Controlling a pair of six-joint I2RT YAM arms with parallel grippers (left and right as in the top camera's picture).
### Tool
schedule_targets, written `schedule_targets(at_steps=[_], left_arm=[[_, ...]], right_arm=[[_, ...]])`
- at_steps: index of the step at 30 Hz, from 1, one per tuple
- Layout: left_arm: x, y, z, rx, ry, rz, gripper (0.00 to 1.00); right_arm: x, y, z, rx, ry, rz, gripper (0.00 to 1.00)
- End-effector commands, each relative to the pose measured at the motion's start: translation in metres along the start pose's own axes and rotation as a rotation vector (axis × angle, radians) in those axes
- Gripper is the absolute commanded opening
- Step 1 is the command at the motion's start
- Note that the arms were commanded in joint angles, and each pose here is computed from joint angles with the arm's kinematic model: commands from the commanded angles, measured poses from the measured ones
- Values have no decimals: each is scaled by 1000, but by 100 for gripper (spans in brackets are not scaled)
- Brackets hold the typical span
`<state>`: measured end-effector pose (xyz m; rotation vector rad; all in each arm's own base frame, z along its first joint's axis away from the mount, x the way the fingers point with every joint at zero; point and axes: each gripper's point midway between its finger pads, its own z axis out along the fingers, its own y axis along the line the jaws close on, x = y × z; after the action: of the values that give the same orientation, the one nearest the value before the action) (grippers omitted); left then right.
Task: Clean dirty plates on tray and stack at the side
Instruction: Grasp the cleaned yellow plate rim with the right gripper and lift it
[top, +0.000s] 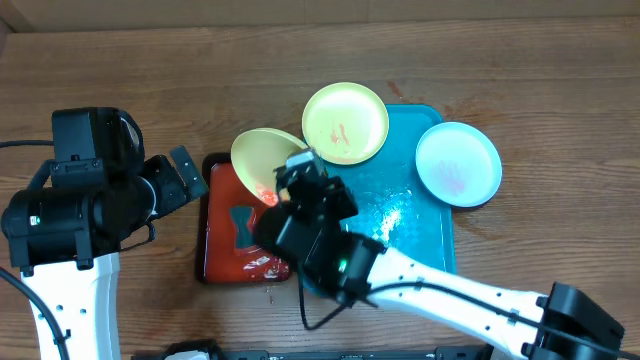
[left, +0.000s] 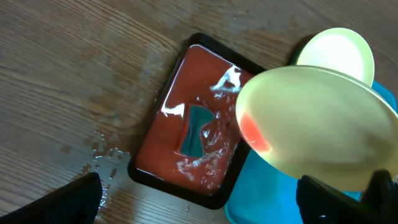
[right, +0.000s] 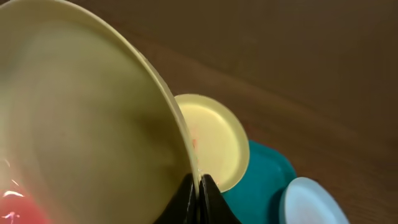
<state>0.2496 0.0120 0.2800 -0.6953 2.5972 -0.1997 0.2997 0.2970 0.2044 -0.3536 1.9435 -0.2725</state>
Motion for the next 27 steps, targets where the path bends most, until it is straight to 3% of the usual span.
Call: schedule_targets(at_steps=[1,13,27], left_arm=[[-5,2,-2,-15,-17,1,100],[-5,2,-2,-15,-17,1,100],[-5,2,-2,-15,-17,1,100]], right_arm=[[-29,-20,-30,155,-126,-40,4],[-39,-8,-67,189,-217,-88,4],[-41,-4,-72,175,-227,-93,4]])
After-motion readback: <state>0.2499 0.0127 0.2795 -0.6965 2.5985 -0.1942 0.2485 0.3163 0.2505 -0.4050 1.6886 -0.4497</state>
